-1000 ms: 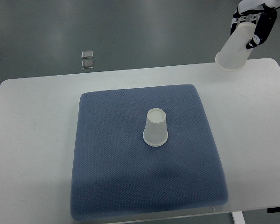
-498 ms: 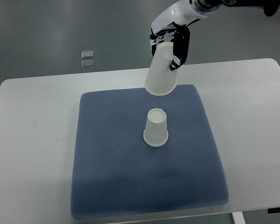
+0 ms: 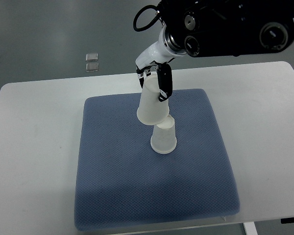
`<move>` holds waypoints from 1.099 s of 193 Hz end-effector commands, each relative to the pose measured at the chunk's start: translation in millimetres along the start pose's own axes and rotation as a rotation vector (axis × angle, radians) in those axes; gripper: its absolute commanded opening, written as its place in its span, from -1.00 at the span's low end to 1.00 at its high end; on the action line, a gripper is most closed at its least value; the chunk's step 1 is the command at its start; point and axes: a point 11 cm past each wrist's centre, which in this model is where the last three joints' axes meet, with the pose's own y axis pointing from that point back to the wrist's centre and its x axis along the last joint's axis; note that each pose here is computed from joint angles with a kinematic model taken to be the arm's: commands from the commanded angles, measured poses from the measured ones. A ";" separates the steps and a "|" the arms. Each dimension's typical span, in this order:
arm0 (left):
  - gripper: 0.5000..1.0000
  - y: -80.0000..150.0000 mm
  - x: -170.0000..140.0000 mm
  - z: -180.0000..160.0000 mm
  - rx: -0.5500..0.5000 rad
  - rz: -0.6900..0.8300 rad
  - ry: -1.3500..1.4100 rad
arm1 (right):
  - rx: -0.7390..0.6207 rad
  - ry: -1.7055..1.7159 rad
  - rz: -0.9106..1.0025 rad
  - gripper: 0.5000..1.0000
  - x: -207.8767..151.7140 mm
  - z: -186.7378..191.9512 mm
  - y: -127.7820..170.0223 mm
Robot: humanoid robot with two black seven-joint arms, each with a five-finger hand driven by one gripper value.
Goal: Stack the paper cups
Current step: 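Lower the held cup onto the upside-down cup on the pad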
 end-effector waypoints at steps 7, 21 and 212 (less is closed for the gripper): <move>1.00 0.0 0.0 0.1 0.000 0.000 0.001 | 0.005 -0.009 -0.011 -0.59 -6.7 0.7 -8.5; 1.00 0.0 0.0 0.1 0.000 0.000 0.001 | 0.005 -0.012 -0.016 -0.59 -8.8 1.3 -10.9; 1.00 0.0 0.5 -0.1 0.000 0.002 0.001 | -0.043 -0.028 -0.047 -0.41 -23.9 22.7 -24.0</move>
